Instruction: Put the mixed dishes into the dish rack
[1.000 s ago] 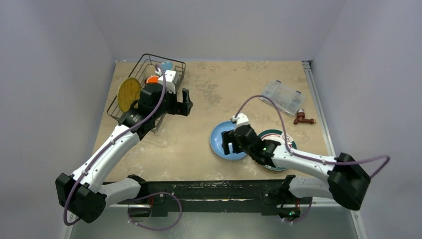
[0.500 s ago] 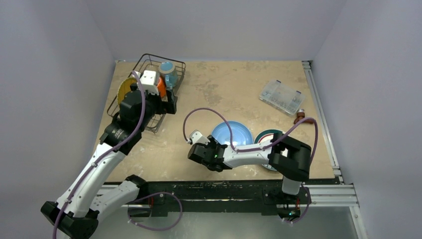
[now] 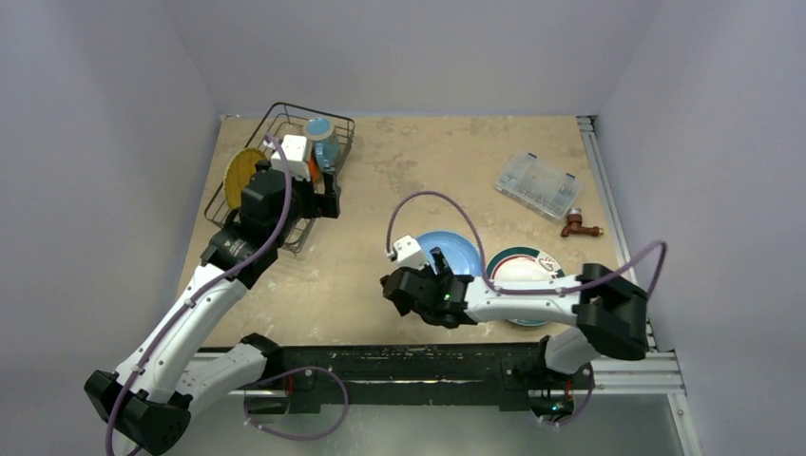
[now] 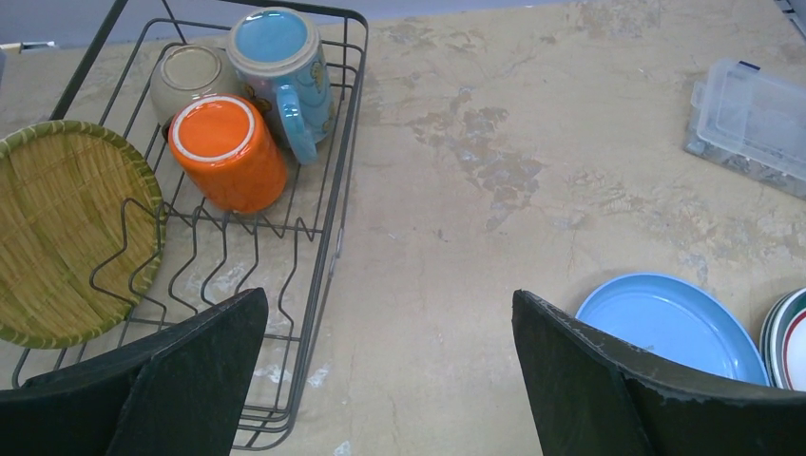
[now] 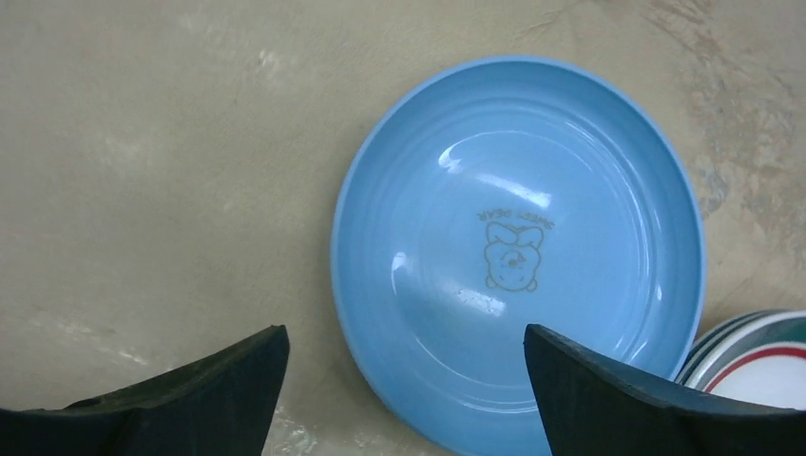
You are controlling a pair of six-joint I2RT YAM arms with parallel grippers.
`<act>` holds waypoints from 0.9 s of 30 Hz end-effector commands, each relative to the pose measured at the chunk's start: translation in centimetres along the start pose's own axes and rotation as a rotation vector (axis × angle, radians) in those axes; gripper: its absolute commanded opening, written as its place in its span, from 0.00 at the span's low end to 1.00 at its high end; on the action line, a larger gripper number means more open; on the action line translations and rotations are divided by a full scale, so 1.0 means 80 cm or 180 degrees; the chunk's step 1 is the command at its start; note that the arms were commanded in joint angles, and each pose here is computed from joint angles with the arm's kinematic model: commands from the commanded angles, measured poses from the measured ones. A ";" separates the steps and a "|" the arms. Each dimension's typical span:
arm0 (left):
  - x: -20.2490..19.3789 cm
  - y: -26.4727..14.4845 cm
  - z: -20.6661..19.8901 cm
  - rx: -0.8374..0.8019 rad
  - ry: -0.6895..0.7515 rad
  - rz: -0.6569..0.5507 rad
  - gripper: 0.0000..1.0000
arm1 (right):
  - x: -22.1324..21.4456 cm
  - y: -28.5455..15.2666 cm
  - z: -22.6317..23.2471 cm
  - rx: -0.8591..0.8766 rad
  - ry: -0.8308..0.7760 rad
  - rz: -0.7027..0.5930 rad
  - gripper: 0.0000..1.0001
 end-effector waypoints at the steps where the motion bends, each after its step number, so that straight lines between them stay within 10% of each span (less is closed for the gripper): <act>1: 0.005 0.002 0.001 0.0057 0.0028 -0.0076 1.00 | 0.040 -0.025 -0.042 0.0043 0.1212 -0.0357 0.98; 6: 0.004 0.004 -0.001 0.0002 0.0012 -0.0055 1.00 | 0.066 -0.008 -0.145 0.0399 0.2346 -0.0345 0.99; 18: 0.000 0.014 -0.008 -0.0116 0.0018 0.0093 1.00 | 0.066 0.098 -0.246 0.0872 0.2685 0.0449 0.95; 27: -0.001 0.019 -0.011 -0.0173 0.0029 0.0165 1.00 | 0.033 0.132 -0.238 0.0990 0.2687 0.0823 0.63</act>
Point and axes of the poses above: each gripper's point midway between its finger pads, its own y axis out along the fingers, its own z axis along the line the jaws close on, x = y × z, the point moved 10 cm from there along -y, back along the fingers, and after that the axes turned 11 degrees about y, right-handed, at the moved point
